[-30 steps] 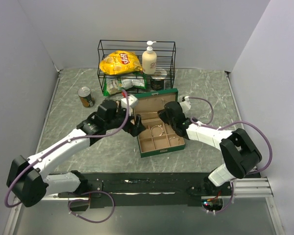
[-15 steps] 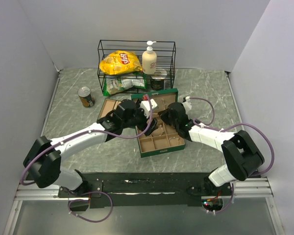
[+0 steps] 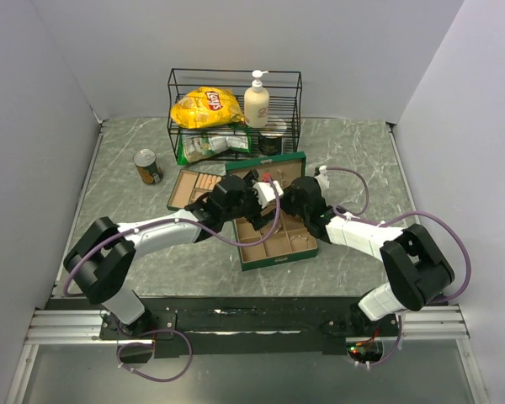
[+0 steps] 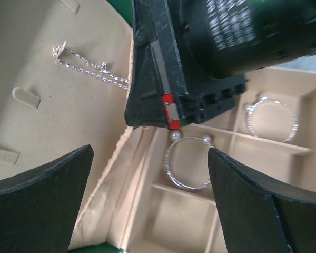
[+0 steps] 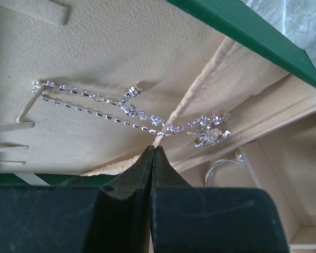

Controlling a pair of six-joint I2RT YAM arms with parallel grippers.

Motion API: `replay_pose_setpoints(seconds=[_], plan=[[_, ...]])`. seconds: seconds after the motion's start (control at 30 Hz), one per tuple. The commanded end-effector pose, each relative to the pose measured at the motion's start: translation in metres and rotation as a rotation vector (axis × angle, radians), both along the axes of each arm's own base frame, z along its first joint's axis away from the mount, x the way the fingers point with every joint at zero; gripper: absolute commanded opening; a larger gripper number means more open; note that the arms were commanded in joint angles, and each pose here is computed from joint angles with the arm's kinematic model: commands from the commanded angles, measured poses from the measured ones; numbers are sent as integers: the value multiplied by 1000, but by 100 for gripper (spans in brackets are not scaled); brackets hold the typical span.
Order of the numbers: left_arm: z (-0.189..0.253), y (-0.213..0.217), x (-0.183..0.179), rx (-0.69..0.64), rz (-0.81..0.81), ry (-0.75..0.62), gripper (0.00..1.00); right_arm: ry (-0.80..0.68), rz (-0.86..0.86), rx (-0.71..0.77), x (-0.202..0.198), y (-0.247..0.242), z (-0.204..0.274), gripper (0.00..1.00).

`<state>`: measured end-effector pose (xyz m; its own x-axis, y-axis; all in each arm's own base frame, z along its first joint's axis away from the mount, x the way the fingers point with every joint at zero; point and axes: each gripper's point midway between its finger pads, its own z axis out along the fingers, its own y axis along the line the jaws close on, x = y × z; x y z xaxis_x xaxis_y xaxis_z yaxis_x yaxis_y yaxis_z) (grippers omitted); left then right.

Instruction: Organize the mixed jewelry

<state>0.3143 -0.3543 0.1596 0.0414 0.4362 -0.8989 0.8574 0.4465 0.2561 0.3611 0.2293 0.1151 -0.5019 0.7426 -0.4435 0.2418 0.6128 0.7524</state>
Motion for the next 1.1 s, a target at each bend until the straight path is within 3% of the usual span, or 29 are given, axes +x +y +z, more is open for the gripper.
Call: replay_pose_setpoints(seconds=[0.0, 0.37, 1.07], plan=[[11, -9, 17, -14, 8, -122, 96, -38, 22, 12, 0, 0, 13, 0], [-14, -11, 31, 75, 10, -151, 96, -33, 31, -2, -3, -2, 10, 0], [-21, -3, 45, 27, -13, -25, 99, -51, 50, -11, -5, -2, 14, 0]])
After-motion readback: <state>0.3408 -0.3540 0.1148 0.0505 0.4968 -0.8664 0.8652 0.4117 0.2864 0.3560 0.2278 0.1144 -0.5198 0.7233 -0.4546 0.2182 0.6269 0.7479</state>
